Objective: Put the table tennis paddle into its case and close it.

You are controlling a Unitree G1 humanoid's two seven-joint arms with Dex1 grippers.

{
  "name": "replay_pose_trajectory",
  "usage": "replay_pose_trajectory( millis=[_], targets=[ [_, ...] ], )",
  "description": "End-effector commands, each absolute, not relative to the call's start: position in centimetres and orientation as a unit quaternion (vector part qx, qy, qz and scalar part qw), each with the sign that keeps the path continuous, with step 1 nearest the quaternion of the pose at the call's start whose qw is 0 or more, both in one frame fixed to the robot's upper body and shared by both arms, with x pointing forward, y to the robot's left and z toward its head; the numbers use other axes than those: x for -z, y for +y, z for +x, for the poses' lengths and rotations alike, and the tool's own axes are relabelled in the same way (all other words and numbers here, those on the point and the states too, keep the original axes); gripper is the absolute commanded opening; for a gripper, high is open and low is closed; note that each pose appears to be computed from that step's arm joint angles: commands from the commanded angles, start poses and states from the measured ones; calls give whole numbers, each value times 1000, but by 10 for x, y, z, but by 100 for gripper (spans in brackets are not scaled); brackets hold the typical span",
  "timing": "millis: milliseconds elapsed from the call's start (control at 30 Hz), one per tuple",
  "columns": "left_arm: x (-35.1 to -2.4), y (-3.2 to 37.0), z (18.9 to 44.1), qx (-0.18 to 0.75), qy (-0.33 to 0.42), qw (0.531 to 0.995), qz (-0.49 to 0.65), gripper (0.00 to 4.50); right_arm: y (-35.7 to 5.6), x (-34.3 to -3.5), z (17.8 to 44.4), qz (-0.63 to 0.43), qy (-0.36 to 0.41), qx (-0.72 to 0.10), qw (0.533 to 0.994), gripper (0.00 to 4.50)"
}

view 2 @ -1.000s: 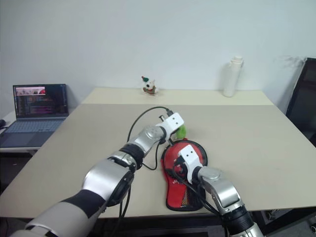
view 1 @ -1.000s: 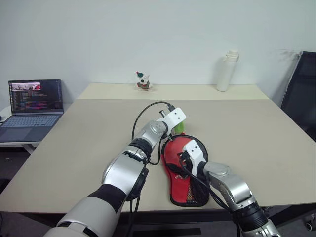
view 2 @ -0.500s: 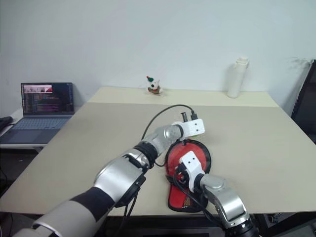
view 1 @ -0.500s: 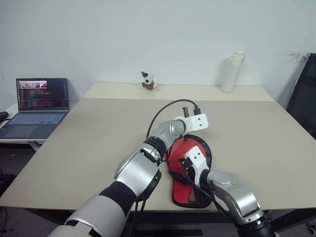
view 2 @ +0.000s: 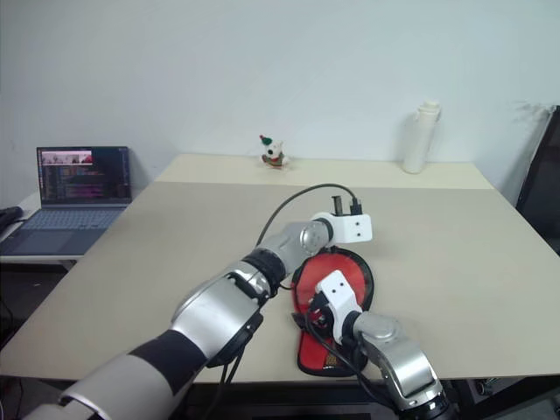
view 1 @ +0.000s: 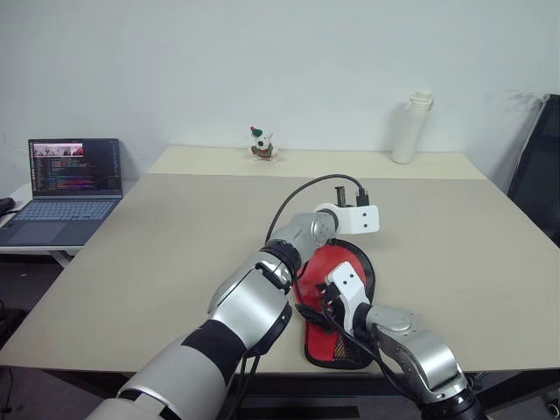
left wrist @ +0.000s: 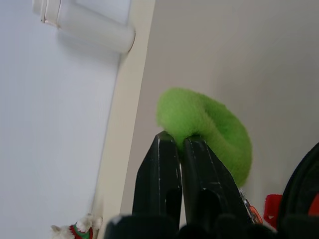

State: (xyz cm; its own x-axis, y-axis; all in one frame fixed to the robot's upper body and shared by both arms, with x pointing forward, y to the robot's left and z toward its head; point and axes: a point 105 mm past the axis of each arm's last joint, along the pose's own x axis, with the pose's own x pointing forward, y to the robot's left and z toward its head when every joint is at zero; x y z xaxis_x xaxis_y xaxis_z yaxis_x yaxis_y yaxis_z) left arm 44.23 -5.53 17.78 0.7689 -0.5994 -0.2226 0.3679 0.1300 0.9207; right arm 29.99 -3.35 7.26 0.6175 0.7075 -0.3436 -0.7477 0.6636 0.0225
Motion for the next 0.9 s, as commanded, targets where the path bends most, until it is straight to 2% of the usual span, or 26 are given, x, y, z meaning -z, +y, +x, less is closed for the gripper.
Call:
replay_pose_trajectory(
  millis=[33, 233, 267, 400, 667, 767, 900],
  targets=[
    [-212, -87, 429, 346, -162, 745, 547, 8, -42, 3, 267, -45, 329, -398, 855, 378],
    [-199, -95, 422, 385, -135, 745, 527, 8, -41, 1, 270, -44, 326, -397, 857, 378],
    [-196, -96, 420, 393, -130, 745, 523, 30, -41, 1, 270, -44, 325, -396, 858, 378],
    [-187, -96, 417, 417, -112, 744, 511, 142, -41, 1, 272, -45, 324, -395, 859, 378],
    [-172, -90, 414, 445, -98, 736, 500, 434, -40, -1, 279, -49, 319, -393, 861, 378],
    [-181, -87, 417, 439, -104, 755, 476, 446, -41, -5, 285, -50, 314, -393, 863, 378],
    [-217, -73, 430, 405, -126, 815, 395, 446, -40, -20, 295, -37, 295, -397, 868, 378]
  ],
)
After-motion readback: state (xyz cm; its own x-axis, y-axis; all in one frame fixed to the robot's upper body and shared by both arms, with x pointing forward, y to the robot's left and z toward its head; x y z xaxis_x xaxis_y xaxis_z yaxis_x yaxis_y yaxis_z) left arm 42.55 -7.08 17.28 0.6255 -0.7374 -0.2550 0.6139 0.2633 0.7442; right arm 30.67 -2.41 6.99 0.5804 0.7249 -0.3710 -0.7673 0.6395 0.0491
